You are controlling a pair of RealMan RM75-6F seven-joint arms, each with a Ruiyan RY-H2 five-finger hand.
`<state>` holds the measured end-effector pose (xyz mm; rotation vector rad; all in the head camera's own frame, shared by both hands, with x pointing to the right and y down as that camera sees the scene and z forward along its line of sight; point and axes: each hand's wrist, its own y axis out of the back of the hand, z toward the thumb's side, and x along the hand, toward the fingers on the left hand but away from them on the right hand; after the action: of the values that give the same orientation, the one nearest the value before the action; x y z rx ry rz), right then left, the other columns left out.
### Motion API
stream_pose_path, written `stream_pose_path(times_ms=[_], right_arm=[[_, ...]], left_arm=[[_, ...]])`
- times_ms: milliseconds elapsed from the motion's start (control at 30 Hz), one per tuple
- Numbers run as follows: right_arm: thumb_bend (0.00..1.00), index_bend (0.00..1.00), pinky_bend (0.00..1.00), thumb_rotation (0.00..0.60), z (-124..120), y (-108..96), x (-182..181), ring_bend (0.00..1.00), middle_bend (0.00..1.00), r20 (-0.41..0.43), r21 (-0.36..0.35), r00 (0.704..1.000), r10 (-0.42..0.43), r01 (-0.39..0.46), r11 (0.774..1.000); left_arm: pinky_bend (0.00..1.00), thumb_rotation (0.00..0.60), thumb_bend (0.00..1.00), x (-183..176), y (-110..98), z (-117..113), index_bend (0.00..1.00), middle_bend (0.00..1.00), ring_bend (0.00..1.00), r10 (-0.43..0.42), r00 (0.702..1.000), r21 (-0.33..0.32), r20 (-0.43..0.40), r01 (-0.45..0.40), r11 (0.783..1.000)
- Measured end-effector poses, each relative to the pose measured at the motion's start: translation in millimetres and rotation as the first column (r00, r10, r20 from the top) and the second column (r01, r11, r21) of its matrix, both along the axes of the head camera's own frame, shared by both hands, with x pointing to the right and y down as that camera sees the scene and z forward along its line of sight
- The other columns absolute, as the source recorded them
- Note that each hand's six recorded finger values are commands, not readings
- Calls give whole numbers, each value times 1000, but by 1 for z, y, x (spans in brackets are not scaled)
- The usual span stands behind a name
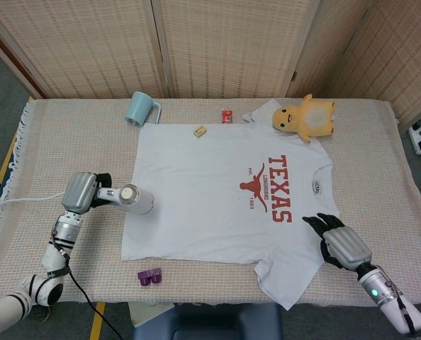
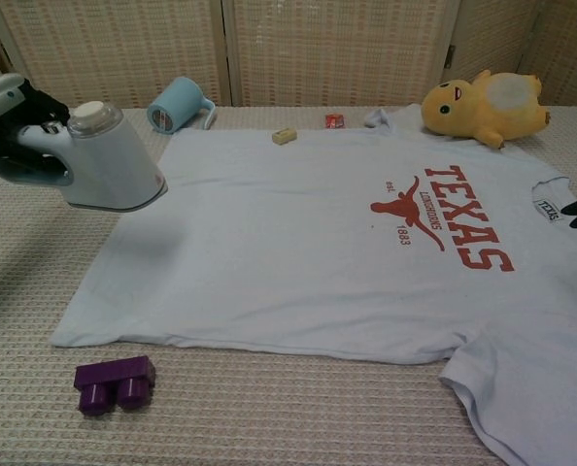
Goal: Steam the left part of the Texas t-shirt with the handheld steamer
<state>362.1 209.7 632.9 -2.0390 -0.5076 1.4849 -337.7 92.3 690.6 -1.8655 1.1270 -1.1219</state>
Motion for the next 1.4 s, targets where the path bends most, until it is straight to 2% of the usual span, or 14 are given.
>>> stream_pose_path(times_ms=[300,500,600,867,1067,1267,1400], right_arm=[[989,0,87,600,38,12,3,21,120,-2,-82,999,-40,40,996],[988,0,87,600,55,18,0,17,121,18,-91,999,-50,51,995],[989,0,88,600,61,19,0,17,121,26,-88,999,-47,49,995],[989,0,87,600,68,23,1,17,122,38,-87,999,-37,40,995],[989,0,87,600,71,24,2,17,121,32,-93,999,-32,35,995],[989,0,87,600,74,26,-2,16,121,31,-101,999,-43,46,994],[988,0,87,600,75,27,-4,16,121,32,-107,998,-50,53,993]], left_arm=[[762,600,378,82,2,20,978,1000,864,156,988,-29,13,-156,987],[762,600,378,113,8,40,976,1000,862,205,977,-54,51,-203,978],[762,600,378,116,9,48,976,1000,860,206,976,-65,74,-201,977],[762,600,378,99,9,67,972,1000,856,176,975,-88,138,-165,982],[762,600,378,64,3,73,971,1000,855,123,973,-76,197,-110,991],[762,600,379,16,-8,71,971,1000,854,28,971,-59,237,-14,998],[762,600,378,-7,-15,61,971,1000,854,-33,973,-30,228,41,999]])
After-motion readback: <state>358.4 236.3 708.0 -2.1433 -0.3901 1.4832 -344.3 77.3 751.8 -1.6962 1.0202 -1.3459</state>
